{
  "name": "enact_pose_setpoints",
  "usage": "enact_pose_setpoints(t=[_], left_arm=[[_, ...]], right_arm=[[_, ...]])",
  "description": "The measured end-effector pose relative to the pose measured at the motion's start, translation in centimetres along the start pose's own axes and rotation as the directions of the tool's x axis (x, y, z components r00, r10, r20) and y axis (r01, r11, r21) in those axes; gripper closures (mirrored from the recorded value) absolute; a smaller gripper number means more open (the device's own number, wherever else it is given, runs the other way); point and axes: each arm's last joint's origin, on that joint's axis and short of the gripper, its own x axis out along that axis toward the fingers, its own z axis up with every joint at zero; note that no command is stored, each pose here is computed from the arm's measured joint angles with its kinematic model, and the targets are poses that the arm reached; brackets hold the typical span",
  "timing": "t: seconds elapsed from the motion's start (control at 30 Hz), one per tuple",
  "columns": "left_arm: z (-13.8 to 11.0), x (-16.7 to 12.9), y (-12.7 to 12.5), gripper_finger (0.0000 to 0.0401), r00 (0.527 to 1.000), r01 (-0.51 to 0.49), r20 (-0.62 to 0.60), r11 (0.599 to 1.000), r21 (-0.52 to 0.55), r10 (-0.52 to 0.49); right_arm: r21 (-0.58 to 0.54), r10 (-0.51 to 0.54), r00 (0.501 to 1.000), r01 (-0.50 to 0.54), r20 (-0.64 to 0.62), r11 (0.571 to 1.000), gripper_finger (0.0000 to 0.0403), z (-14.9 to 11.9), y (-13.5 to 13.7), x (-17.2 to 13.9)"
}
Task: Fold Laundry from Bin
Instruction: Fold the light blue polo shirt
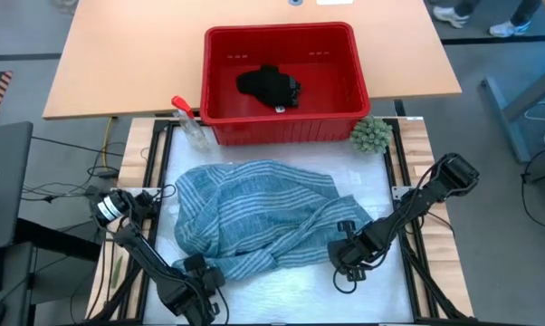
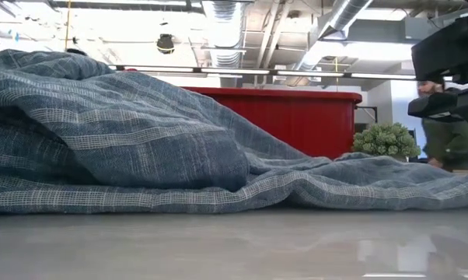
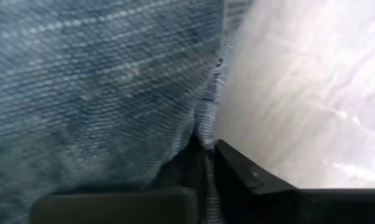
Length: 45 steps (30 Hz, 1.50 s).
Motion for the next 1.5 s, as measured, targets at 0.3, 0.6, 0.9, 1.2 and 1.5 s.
enact_pose_setpoints(t=[0.3, 0.6, 0.9, 1.2, 1.5], left_arm=[[-0.3, -5.8, 0.7, 0.0400, 0.988, 0.151, 0.024, 0.988, 0.004, -0.151], [1.2, -16.4, 5.5, 0.0401, 0.845, 0.535, 0.022, 0.845, -0.018, -0.535], [2.7, -24.6, 14.9, 0.0401, 0.639, 0.732, 0.358, 0.681, -0.011, -0.681], [3.3, -28.8, 25.3, 0.0401, 0.417, 0.627, 0.815, 0.777, 0.063, -0.402], [2.5, -31.3, 32.6, 0.0401, 0.290, 0.417, 0.945, 0.909, 0.015, -0.149]], right_arm=[[-0.002, 0.212, 0.976, -0.212, -0.041, 0.977, 0.0384, 0.6, 0.6, -3.5], [-0.071, 0.374, 0.902, -0.368, 0.217, 0.927, 0.0384, -0.1, -0.8, -15.7], [-0.186, 0.357, 0.606, -0.328, 0.711, 0.926, 0.0384, -3.3, -5.7, -29.1], [-0.051, 0.045, 0.269, 0.016, 0.962, 0.999, 0.0384, -5.8, -10.1, -37.9], [0.282, -0.343, 0.275, 0.239, 0.898, 0.929, 0.0386, -2.6, -14.9, -37.4]])
